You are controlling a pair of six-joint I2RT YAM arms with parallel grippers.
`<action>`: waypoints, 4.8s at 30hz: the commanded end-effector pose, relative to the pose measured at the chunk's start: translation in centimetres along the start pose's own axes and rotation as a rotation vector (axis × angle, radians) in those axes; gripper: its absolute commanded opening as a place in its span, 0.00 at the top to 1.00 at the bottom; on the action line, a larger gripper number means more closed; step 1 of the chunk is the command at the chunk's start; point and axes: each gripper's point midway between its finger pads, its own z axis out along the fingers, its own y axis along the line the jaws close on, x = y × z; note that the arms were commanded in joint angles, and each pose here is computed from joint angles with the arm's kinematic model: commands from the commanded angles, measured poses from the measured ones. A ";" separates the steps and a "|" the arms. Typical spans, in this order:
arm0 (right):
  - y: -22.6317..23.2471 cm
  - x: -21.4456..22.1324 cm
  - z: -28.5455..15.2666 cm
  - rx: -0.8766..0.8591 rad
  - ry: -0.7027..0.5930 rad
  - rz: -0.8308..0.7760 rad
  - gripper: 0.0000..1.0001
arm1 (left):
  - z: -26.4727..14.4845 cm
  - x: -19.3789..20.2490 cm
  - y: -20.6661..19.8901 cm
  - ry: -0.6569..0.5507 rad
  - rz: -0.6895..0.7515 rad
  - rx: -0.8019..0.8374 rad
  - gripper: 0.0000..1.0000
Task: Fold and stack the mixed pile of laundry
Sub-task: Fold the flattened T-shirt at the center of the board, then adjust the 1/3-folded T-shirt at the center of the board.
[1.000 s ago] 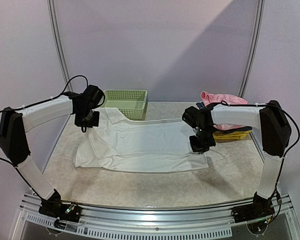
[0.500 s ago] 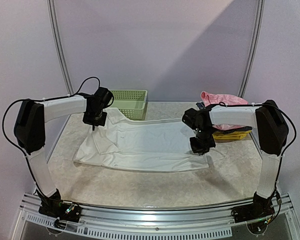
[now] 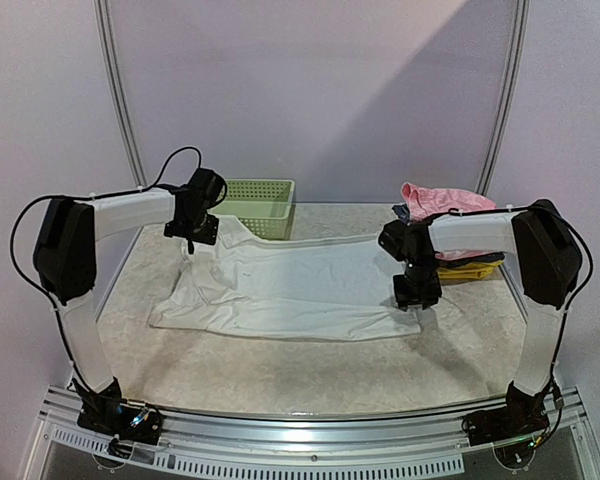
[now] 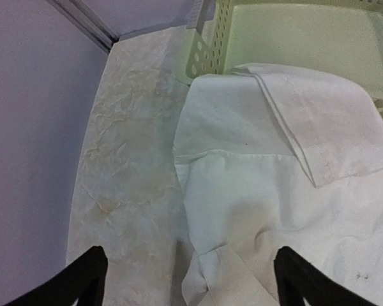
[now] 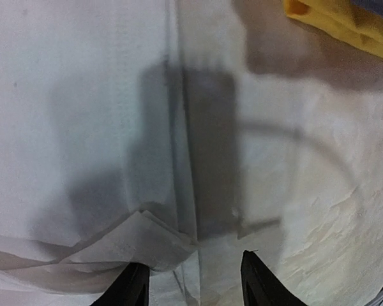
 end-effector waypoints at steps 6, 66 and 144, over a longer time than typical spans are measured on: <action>-1.3 -2.6 -5.4 -0.135 -0.271 0.114 0.22 | -5.8 3.9 4.8 -0.009 -0.140 0.042 0.01; 0.4 3.8 -4.3 -0.459 -0.231 0.131 0.16 | -1.2 22.0 5.2 0.116 -0.731 0.334 0.66; -4.1 7.4 -6.0 -0.556 -0.161 0.184 1.00 | -11.4 22.4 11.4 0.017 -0.835 0.362 1.00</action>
